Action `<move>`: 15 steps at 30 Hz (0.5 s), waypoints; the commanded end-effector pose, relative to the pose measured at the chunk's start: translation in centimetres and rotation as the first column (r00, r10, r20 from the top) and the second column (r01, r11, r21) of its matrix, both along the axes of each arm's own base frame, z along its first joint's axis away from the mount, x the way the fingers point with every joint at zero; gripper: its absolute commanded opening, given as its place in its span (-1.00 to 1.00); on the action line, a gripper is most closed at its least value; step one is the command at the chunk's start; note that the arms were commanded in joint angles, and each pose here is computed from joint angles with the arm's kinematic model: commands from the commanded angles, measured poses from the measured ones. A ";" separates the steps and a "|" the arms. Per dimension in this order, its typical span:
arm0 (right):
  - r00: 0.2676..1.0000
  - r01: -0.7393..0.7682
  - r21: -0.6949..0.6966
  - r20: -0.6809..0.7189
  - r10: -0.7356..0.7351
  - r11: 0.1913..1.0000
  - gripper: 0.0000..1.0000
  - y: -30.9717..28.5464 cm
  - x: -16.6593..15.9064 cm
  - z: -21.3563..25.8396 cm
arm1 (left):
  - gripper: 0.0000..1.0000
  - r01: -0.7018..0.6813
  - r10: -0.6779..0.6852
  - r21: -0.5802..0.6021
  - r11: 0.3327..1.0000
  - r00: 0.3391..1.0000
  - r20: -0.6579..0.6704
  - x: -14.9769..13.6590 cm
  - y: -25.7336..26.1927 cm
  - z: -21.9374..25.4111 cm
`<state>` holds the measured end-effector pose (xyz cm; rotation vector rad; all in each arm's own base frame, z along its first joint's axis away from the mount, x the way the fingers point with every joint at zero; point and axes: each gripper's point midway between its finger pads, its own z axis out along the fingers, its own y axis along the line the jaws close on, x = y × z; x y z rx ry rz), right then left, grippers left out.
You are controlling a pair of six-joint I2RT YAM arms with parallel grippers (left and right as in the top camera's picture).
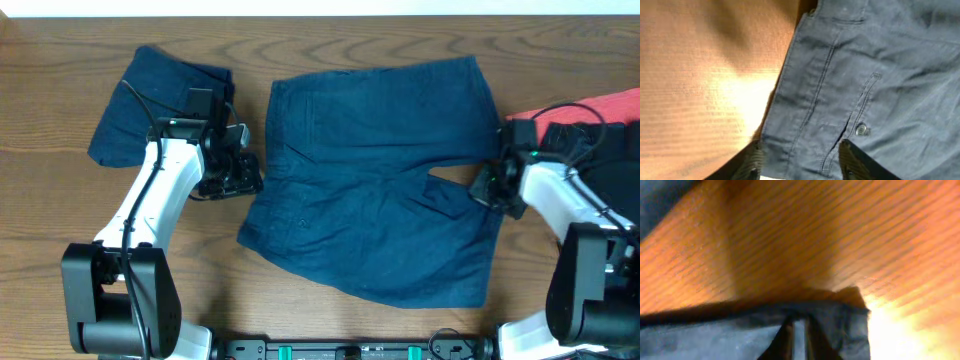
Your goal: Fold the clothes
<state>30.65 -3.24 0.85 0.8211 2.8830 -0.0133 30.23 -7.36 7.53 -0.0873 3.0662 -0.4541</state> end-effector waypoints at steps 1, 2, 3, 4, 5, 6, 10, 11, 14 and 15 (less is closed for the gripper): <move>0.992 -0.120 0.068 0.037 0.118 0.990 -0.66 0.7 1.7 2.7 | 0.08 0.002 -0.002 0.003 1.000 1.000 -0.012 -0.3 0.1 0.3; 0.992 -0.124 0.071 0.031 0.122 0.990 -0.66 0.5 1.7 3.6 | 0.09 0.001 -0.001 0.018 1.000 1.000 -0.020 -0.5 0.3 0.2; 0.991 -0.130 0.076 0.036 0.128 0.989 -0.67 0.4 1.8 4.4 | 0.10 0.000 0.001 0.034 0.999 1.000 -0.027 -0.7 0.6 0.0; 0.988 -0.151 0.097 0.053 0.147 0.984 -0.67 0.8 2.0 5.3 | 0.10 0.001 0.001 0.045 0.999 0.999 -0.037 -1.0 0.8 -0.2; 0.982 -0.180 0.136 0.081 0.170 0.974 -0.66 1.5 2.2 6.3 | 0.10 0.001 0.001 0.044 0.999 0.999 -0.048 -1.3 0.8 -0.4; 0.975 -0.211 0.174 0.109 0.194 0.962 -0.66 2.4 2.4 7.0 | 0.11 0.001 0.001 0.045 0.999 0.998 -0.060 -1.7 0.8 -0.6; 0.959 -0.276 0.310 0.160 0.236 0.910 -0.52 5.3 1.3 9.1 | 0.11 0.009 -0.003 0.051 0.999 0.992 -0.127 -3.9 1.0 -2.4; 0.959 -0.277 0.324 0.150 0.240 0.905 -0.46 5.5 0.8 9.3 | 0.15 0.010 -0.002 0.052 0.999 0.990 -0.143 -4.5 1.0 -3.0; 0.961 -0.277 0.342 0.109 0.254 0.898 -0.25 5.7 -0.5 9.3 | 0.21 0.011 -0.002 0.054 0.999 0.986 -0.168 -5.8 1.1 -4.5; 0.960 -0.278 0.346 0.097 0.261 0.896 -0.23 5.8 -0.8 9.3 | 0.22 0.011 -0.001 0.054 0.998 0.985 -0.172 -6.1 1.2 -5.1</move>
